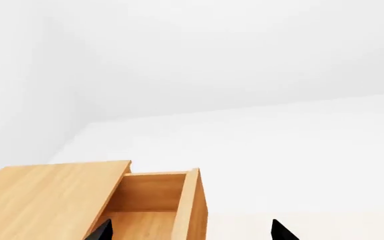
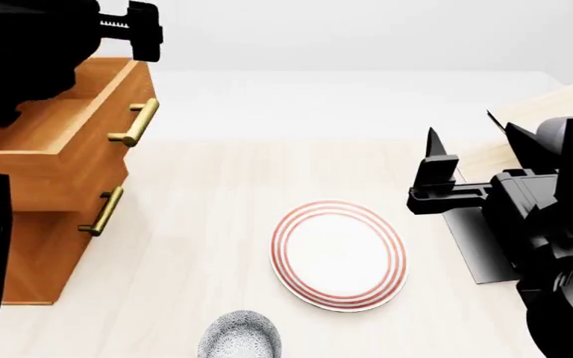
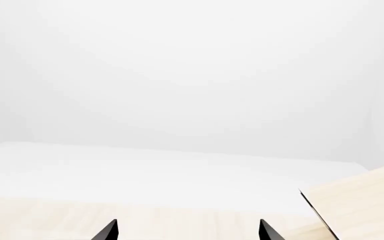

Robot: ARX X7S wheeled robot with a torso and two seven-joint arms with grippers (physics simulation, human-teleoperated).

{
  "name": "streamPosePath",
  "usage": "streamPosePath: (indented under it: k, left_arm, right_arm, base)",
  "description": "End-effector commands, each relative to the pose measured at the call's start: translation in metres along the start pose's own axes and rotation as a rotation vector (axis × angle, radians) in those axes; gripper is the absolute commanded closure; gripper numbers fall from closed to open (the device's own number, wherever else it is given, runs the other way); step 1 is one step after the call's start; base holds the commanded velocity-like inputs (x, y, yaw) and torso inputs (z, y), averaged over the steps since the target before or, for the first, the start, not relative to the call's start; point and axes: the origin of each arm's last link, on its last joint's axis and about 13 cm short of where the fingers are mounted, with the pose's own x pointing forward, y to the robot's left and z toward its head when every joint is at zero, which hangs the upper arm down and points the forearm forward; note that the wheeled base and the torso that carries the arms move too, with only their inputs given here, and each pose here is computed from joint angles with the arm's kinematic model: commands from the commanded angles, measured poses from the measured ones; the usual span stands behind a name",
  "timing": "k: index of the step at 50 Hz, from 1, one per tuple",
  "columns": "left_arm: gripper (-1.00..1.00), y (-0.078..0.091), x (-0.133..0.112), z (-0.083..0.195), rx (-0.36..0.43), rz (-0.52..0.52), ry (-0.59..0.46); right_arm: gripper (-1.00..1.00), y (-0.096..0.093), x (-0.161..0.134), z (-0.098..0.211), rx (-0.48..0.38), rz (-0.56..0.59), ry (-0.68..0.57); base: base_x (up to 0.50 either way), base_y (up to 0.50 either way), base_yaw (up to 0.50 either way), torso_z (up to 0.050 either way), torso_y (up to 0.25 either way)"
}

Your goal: Open the top drawer of the cabinet and put the bowl in it.

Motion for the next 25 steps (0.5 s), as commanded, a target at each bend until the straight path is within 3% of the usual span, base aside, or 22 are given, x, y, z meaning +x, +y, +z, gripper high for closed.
streamPosePath:
  k: [1, 12, 25]
  left_arm:
    - [-1.00, 0.011, 0.017, -0.009, 0.024, 0.033, 0.095]
    - [-1.00, 0.010, 0.034, -0.034, 0.057, 0.044, 0.185]
    - [-1.00, 0.008, 0.040, -0.049, 0.042, 0.029, 0.237]
  right_arm:
    - [-1.00, 0.000, 0.002, 0.001, 0.001, 0.002, 0.001]
    - [-1.00, 0.000, 0.005, -0.002, 0.002, 0.005, 0.009]
    - [-1.00, 0.002, 0.006, -0.002, 0.001, 0.007, 0.014]
  base:
    - [0.00, 0.00, 0.00, 0.000, 0.000]
    - [0.00, 0.00, 0.00, 0.000, 0.000]
    - [0.00, 0.00, 0.00, 0.000, 0.000]
